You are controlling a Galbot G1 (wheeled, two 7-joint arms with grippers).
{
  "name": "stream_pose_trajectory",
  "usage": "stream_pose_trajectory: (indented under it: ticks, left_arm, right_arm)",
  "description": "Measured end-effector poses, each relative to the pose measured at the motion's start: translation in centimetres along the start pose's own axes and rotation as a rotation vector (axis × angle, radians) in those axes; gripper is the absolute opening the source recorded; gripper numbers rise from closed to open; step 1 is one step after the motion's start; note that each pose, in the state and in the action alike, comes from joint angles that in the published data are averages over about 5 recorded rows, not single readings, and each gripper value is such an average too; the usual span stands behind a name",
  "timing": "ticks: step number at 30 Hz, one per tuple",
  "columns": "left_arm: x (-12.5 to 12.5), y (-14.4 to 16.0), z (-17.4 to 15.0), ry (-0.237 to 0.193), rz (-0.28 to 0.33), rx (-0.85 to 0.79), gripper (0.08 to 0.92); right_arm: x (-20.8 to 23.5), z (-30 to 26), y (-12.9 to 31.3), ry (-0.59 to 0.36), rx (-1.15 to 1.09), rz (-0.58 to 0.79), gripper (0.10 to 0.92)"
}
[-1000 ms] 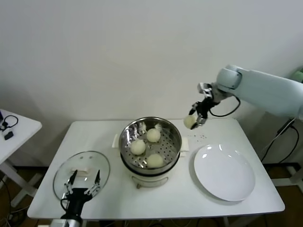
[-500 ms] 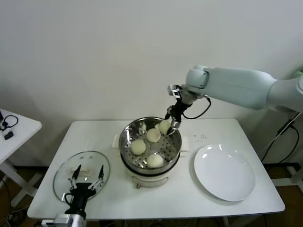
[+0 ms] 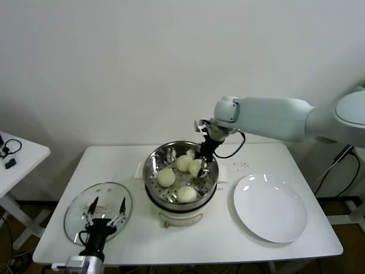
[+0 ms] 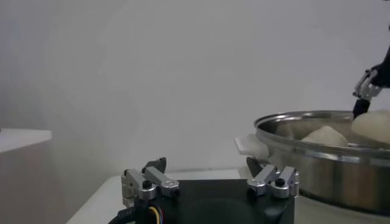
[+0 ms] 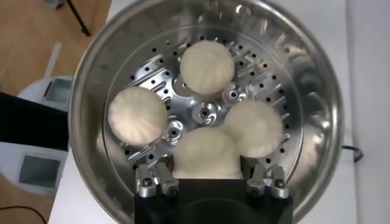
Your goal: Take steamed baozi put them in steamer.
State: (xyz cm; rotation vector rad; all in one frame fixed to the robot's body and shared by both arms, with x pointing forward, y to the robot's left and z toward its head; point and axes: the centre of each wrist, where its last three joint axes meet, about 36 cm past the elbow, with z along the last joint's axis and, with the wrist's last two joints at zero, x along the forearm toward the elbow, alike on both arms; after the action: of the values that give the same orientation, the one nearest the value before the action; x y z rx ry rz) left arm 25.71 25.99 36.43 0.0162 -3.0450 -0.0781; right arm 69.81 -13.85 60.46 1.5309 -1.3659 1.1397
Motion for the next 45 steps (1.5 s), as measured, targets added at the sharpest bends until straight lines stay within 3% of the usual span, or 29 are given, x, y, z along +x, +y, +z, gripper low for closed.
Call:
stream_pose_trajectory:
  ticks: [25, 33, 45]
  left_arm:
    - [-0.1, -0.3, 0.1, 0.009, 0.006, -0.017, 0.823]
    - [-0.1, -0.6, 0.1, 0.009, 0.013, -0.020, 0.823]
    - [-0.3, -0.9, 0.0, 0.004, 0.014, -0.025, 0.823]
  right_arm:
    - [-2.2, 1.8, 0.5, 0.039, 0.008, -0.018, 0.697]
    - [-2.2, 1.6, 0.5, 0.030, 0.015, -0.009, 0.807]
    - [-0.4, 1.0, 0.2, 0.006, 0.027, 0.007, 0.823]
